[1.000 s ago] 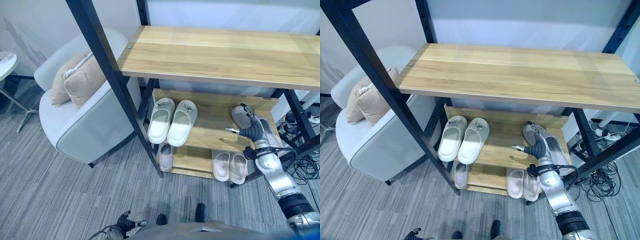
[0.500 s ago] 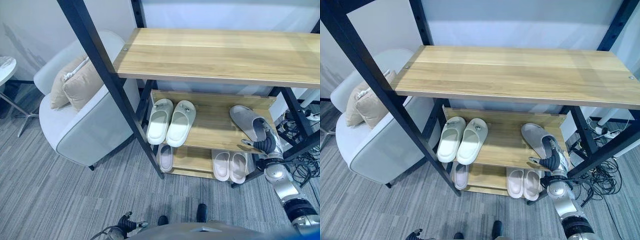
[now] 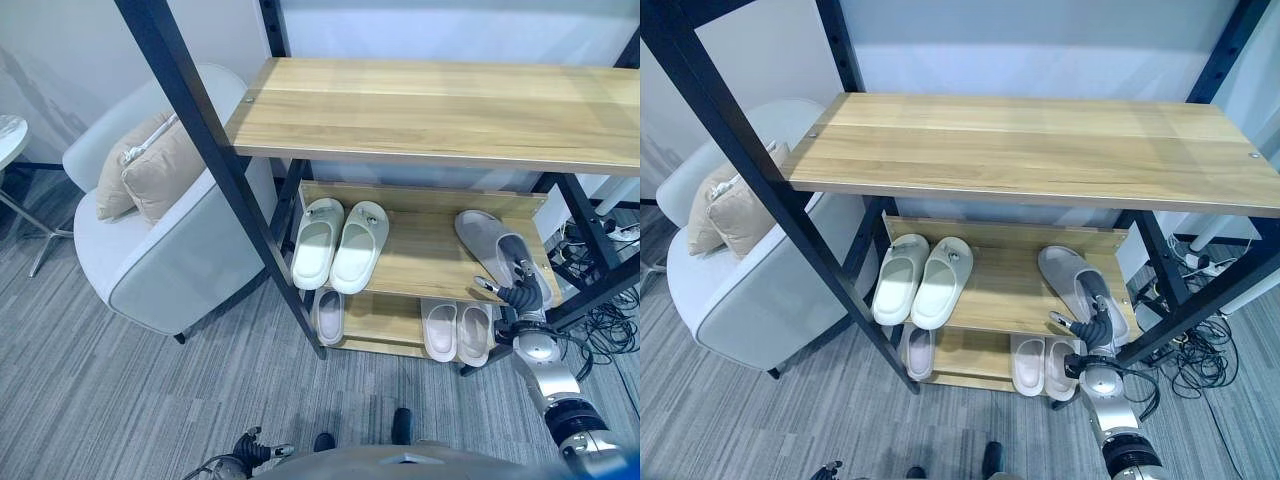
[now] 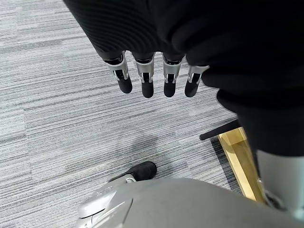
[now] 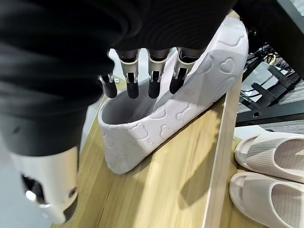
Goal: Arrange the slippers neatly on the shoe rack.
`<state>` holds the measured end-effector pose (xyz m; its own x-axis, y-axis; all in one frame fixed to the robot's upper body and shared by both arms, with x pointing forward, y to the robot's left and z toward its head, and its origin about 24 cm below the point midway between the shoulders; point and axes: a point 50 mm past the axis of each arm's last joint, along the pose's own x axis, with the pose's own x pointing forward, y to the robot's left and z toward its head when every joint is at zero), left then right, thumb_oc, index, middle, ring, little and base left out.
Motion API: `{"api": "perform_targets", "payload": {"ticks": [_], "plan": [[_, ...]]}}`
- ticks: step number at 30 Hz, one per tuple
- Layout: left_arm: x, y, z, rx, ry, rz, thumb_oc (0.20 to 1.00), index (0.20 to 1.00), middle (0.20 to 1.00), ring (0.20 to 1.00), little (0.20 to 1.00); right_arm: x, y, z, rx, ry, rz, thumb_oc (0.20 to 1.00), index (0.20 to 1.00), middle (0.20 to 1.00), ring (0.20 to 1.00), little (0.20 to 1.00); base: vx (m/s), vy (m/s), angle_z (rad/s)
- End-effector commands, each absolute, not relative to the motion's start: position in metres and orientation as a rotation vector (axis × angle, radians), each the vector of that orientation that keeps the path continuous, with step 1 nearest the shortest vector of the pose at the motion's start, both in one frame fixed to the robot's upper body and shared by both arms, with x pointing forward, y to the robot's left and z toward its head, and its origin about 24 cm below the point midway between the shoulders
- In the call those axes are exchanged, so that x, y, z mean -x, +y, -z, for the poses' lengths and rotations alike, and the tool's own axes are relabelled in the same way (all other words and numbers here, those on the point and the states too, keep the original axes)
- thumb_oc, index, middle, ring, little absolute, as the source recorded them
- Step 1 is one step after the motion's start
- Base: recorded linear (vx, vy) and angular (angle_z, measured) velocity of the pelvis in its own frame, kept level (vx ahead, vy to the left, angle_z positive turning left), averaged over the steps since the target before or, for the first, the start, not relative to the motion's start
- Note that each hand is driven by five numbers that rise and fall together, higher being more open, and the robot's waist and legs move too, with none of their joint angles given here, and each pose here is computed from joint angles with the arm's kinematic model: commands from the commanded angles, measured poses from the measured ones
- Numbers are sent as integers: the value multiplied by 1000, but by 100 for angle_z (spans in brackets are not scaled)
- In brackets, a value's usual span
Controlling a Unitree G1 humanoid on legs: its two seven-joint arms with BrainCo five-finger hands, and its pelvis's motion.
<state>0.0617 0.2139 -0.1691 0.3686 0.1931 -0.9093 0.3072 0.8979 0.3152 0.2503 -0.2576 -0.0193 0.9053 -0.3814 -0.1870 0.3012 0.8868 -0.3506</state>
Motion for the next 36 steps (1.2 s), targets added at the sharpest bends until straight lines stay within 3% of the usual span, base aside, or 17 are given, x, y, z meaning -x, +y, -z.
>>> {"api": "perform_targets", "payload": {"ticks": [1, 18, 24, 29, 36], "plan": [[-41, 202, 175, -462, 1298, 95, 1000, 1000, 1000, 1000, 1000, -275, -225, -4, 237, 114, 227, 1000, 1000, 1000, 1000, 1000, 0, 0, 0], [-48, 197, 175, -466, 1272, 119, 1000, 1000, 1000, 1000, 1000, -288, -188, -28, 248, -2, 26, 1000, 1000, 1000, 1000, 1000, 0, 2, 0], [-48, 197, 175, -468, 1264, 131, 1000, 1000, 1000, 1000, 1000, -284, -202, -55, 386, -140, 47, 1000, 1000, 1000, 1000, 1000, 0, 0, 0], [-53, 193, 174, -475, 1231, 158, 1000, 1000, 1000, 1000, 1000, -276, -231, -83, 695, -270, 157, 1000, 1000, 1000, 1000, 1000, 9, -14, 0], [-57, 191, 174, -475, 1207, 186, 1000, 1000, 1000, 1000, 1000, -279, -268, -75, 1055, -155, 236, 1000, 1000, 1000, 1000, 1000, 15, -24, -1]]}}
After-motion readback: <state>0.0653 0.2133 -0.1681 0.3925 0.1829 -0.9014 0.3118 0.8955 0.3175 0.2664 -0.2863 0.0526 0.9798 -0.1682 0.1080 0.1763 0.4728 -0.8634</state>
